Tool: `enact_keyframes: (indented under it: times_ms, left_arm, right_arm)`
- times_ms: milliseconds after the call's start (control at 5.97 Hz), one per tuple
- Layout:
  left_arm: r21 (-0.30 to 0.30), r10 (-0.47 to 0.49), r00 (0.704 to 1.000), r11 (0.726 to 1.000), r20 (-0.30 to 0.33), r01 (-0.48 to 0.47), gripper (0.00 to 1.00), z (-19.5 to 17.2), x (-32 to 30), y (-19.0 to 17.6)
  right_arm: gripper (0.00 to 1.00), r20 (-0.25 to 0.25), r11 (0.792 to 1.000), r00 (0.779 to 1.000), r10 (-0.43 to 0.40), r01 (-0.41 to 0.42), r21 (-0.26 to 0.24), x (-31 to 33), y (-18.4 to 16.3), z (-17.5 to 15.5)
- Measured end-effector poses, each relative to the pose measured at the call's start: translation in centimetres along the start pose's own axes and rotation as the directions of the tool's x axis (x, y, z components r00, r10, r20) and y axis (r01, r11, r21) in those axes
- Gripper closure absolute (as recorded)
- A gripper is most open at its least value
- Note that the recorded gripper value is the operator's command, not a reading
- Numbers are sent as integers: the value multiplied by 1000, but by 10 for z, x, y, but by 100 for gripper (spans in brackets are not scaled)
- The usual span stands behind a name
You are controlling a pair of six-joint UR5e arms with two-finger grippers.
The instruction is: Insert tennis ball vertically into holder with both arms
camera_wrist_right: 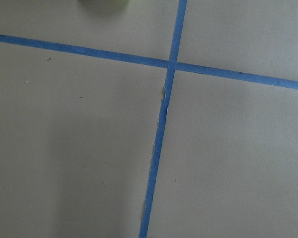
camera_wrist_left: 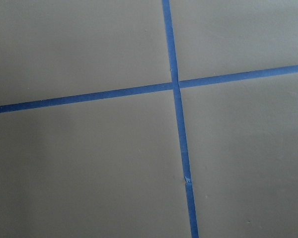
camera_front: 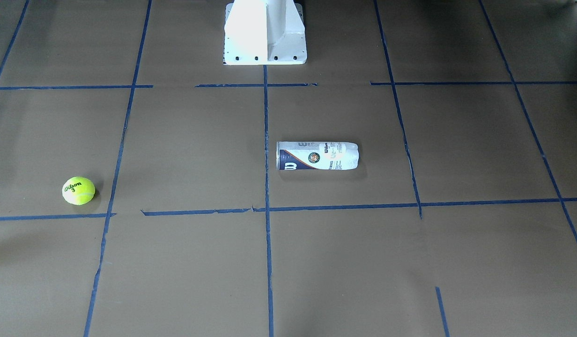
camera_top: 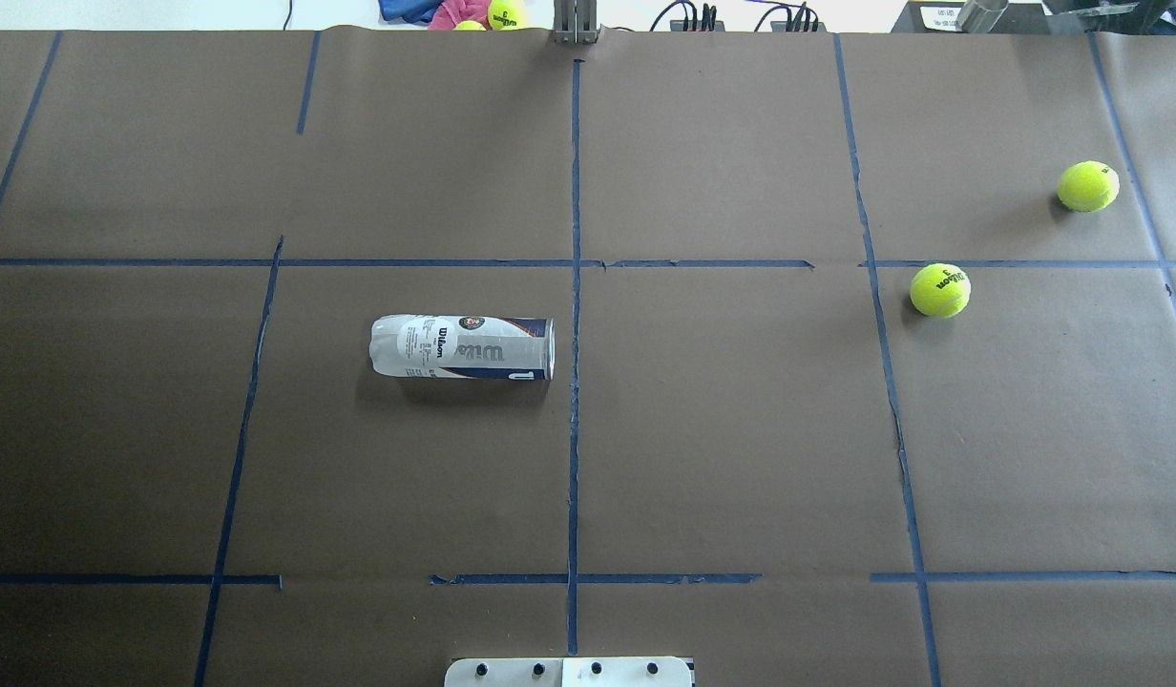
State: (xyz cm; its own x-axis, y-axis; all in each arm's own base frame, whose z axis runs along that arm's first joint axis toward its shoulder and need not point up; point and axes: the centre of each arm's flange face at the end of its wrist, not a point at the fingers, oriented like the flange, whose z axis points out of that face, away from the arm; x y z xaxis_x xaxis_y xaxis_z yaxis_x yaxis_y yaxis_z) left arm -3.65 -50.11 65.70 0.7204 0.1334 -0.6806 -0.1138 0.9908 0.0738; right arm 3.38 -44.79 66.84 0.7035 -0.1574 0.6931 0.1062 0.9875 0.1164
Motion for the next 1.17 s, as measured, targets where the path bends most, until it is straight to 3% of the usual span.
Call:
enact_keyframes:
  times_ms: [670,1173]
  left_arm:
    - [24,24,1000,999,4,-24,0,-9,10,-10]
    - [118,112,994,987,12,-113,0,-46,43,-58]
  right_arm:
    - [0,-2,999,1000,-25,25,26,-12,-11,-12]
    - [0,-8,995,997,-71,71,73,-33,-39,-33]
